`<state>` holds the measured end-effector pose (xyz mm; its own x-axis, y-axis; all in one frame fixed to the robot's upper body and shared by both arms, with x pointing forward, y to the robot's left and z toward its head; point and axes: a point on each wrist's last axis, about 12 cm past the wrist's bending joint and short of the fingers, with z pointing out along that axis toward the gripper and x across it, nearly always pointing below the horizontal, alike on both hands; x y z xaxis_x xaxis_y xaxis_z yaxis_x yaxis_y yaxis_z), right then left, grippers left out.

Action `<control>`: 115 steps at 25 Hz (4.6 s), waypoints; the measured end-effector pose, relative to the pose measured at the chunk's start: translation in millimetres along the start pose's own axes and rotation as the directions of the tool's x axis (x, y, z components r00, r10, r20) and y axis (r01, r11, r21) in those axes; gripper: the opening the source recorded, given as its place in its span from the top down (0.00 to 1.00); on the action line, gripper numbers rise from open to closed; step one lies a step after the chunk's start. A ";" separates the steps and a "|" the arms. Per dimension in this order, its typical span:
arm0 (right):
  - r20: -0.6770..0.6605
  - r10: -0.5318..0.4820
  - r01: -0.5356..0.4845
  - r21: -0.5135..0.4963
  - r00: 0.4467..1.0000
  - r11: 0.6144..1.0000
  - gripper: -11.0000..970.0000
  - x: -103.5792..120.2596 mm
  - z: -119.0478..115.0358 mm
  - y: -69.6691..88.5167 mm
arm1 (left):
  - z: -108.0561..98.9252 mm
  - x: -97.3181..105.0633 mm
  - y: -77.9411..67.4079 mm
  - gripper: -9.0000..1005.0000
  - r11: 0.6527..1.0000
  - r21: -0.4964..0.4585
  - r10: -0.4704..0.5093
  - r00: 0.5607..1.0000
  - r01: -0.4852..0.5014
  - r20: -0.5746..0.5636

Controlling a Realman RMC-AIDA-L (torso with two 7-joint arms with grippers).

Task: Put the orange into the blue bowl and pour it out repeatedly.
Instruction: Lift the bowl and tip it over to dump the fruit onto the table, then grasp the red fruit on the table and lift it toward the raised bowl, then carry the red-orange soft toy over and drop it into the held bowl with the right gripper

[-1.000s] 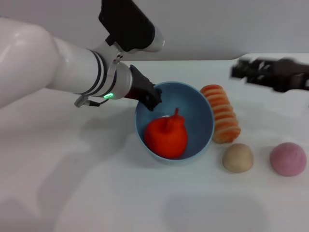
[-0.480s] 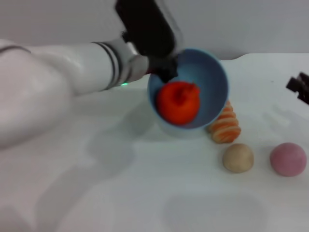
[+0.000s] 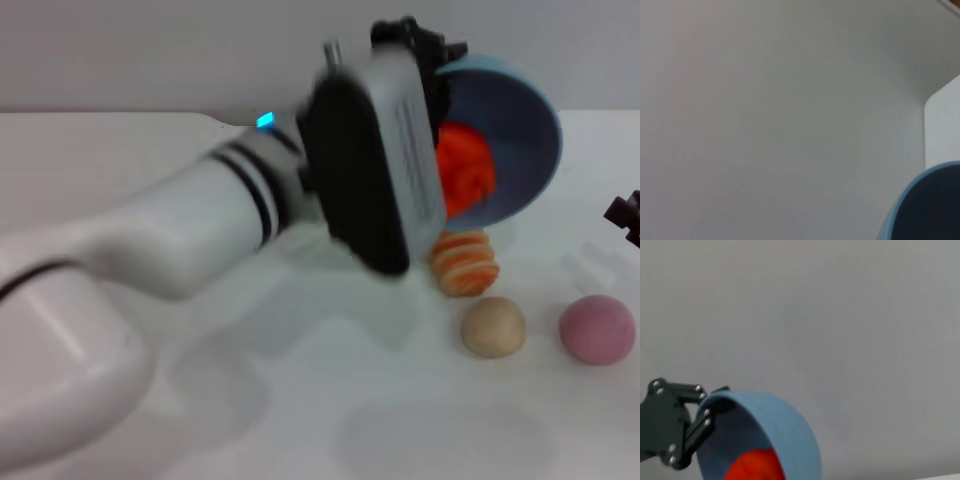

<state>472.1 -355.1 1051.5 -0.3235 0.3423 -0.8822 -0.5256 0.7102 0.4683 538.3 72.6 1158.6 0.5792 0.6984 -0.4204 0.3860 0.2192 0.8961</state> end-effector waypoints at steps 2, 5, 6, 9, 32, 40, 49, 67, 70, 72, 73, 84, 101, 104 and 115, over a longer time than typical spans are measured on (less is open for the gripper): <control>0.004 -0.001 0.001 0.004 1.000 1.000 0.55 0.7 -0.7 -0.1 | -1.6 1.5 -4.1 0.99 0.999 -0.008 0.034 0.999 -0.034 0.005; 0.018 0.003 -0.004 0.017 1.000 1.000 0.55 3.5 -2.9 0.0 | -9.6 5.8 -20.5 0.99 0.985 -0.047 0.168 0.986 -0.167 0.020; 0.026 0.014 -0.014 0.023 1.000 1.000 0.55 4.9 -3.8 -0.1 | -11.2 6.1 -24.3 0.99 0.980 -0.050 0.196 0.980 -0.195 0.023; 0.047 0.032 -0.034 0.039 0.998 0.999 0.55 7.3 -6.3 -0.8 | -18.8 9.1 -42.2 0.99 0.933 -0.087 0.354 0.935 -0.350 0.029; -0.128 0.060 -0.069 -0.065 0.990 0.996 0.58 -11.7 22.5 -3.8 | -3.3 88.0 21.2 0.99 0.678 -0.051 -0.728 0.659 0.734 -0.190; -0.443 0.021 -0.102 -0.160 0.896 0.982 0.59 -28.7 68.1 6.5 | 8.2 119.4 24.2 0.99 0.474 -0.019 -0.804 0.424 0.880 -0.417; -0.696 -0.079 -0.138 -0.250 0.713 0.958 0.60 -15.0 125.2 40.4 | 25.1 116.9 36.8 0.99 0.454 -0.061 -0.797 0.375 0.889 -0.473; -0.725 0.007 -0.152 -0.135 0.689 0.979 0.63 12.0 145.6 40.1 | 21.5 127.2 47.9 0.99 0.441 -0.119 -0.826 0.350 0.890 -0.443; -0.726 0.013 -0.150 -0.125 0.688 0.981 0.63 14.6 147.5 40.2 | 21.8 126.8 44.7 0.99 0.447 -0.116 -0.821 0.355 0.887 -0.447; -0.726 0.012 -0.148 -0.124 0.688 0.981 0.63 15.1 147.9 40.0 | 22.1 126.1 42.8 0.99 0.451 -0.112 -0.817 0.360 0.885 -0.450; -0.725 0.006 -0.143 -0.127 0.688 0.982 0.63 15.2 148.0 40.0 | 22.1 126.2 42.6 0.99 0.452 -0.112 -0.817 0.361 0.885 -0.449; -0.686 -0.044 -0.116 -0.185 0.727 0.976 0.79 14.6 146.1 41.2 | 22.9 125.0 40.4 0.99 0.460 -0.107 -0.813 0.369 0.882 -0.450; -0.230 -0.459 0.239 -0.613 0.858 0.753 0.98 -92.3 98.9 75.7 | 23.7 105.4 36.6 0.99 0.501 0.057 -0.668 0.428 0.864 -0.609; -0.212 -0.459 0.248 -0.613 0.863 0.750 0.98 -95.3 101.1 77.1 | 21.8 93.8 35.8 0.99 0.478 0.115 -0.634 0.432 0.871 -0.642; -0.300 -0.336 0.167 -0.472 0.893 0.866 0.98 -67.7 118.5 54.6 | 19.2 81.6 32.7 0.99 0.462 0.153 -0.614 0.440 0.874 -0.656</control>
<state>558.5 -266.6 1130.8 -0.3485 -0.1174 -0.9299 -0.8803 0.3818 0.2817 612.0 123.8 1150.9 -0.4533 0.6195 -0.6409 0.7944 0.6069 0.0247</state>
